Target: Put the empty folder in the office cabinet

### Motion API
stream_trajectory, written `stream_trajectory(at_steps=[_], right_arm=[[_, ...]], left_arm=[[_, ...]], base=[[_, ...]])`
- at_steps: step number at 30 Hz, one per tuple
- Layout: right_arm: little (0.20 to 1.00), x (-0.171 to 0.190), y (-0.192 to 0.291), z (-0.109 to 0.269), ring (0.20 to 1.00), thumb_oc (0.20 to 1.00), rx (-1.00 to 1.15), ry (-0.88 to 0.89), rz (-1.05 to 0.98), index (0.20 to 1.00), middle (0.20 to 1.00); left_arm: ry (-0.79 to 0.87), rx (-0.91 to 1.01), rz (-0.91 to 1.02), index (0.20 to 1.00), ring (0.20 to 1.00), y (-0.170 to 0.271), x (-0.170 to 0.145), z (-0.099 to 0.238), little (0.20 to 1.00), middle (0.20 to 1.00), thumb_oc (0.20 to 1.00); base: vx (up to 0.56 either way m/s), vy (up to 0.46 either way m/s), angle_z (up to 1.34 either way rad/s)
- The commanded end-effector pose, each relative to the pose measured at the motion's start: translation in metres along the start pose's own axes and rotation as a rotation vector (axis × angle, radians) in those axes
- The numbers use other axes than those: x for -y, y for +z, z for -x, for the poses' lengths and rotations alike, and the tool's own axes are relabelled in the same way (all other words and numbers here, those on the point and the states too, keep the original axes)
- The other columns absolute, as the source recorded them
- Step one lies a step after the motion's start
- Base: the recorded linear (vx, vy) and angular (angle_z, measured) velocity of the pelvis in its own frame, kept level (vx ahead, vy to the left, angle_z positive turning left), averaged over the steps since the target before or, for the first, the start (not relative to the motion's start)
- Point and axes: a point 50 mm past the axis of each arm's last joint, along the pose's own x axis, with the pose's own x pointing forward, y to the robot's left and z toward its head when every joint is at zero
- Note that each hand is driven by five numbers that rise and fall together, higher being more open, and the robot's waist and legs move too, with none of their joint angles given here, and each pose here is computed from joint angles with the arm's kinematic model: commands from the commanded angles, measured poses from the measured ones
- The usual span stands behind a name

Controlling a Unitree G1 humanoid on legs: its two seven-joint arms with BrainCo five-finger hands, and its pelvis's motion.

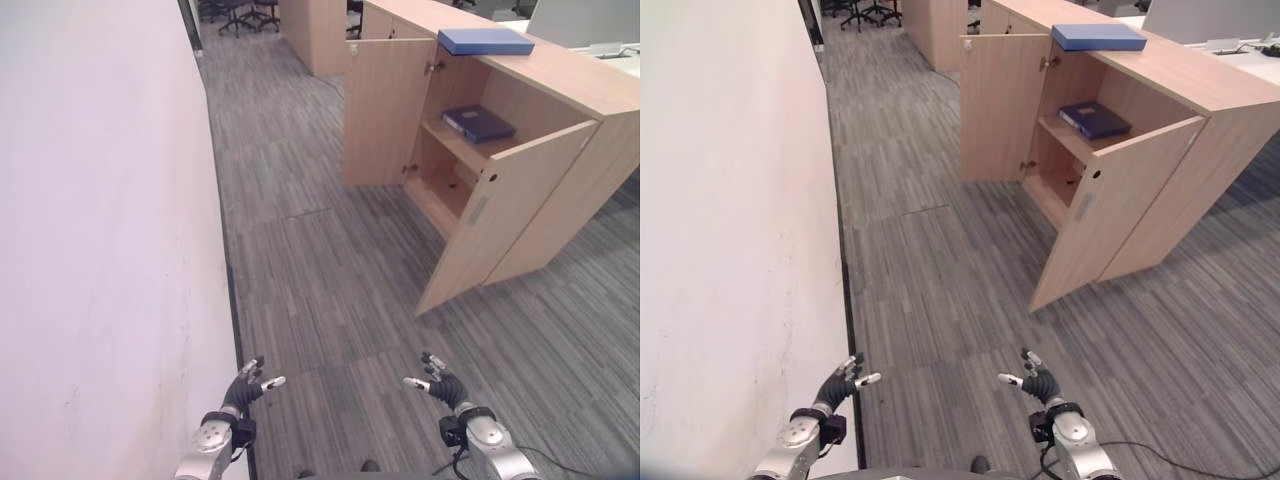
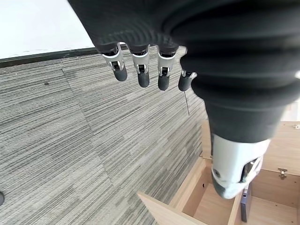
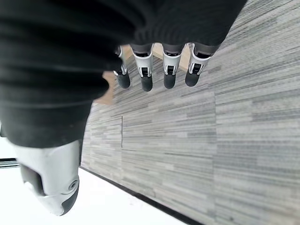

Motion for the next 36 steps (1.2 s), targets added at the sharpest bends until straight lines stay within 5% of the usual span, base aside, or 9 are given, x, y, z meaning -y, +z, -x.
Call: stream_trajectory(at_steps=[1, 36], right_arm=[[1.0, -0.0005, 0.018, -0.0059, 1.0, 1.0, 0.084, 0.004, 0.008, 1.0, 1.0], [1.0, 0.0034, 0.0161, -0.0067, 1.0, 1.0, 0.067, -0.013, 0.003, 1.0, 1.0]], left_arm=[[-0.019, 0.076, -0.025, 1.0, 1.0, 0.0194, -0.0007, -0.009, 1.0, 1.0, 1.0], [-0.013, 0.071, -0.01, 1.0, 1.0, 0.019, -0.0012, -0.0089, 1.0, 1.0, 1.0]], base=[[0.0, 0.0, 0.0], [0.0, 0.0, 0.0]])
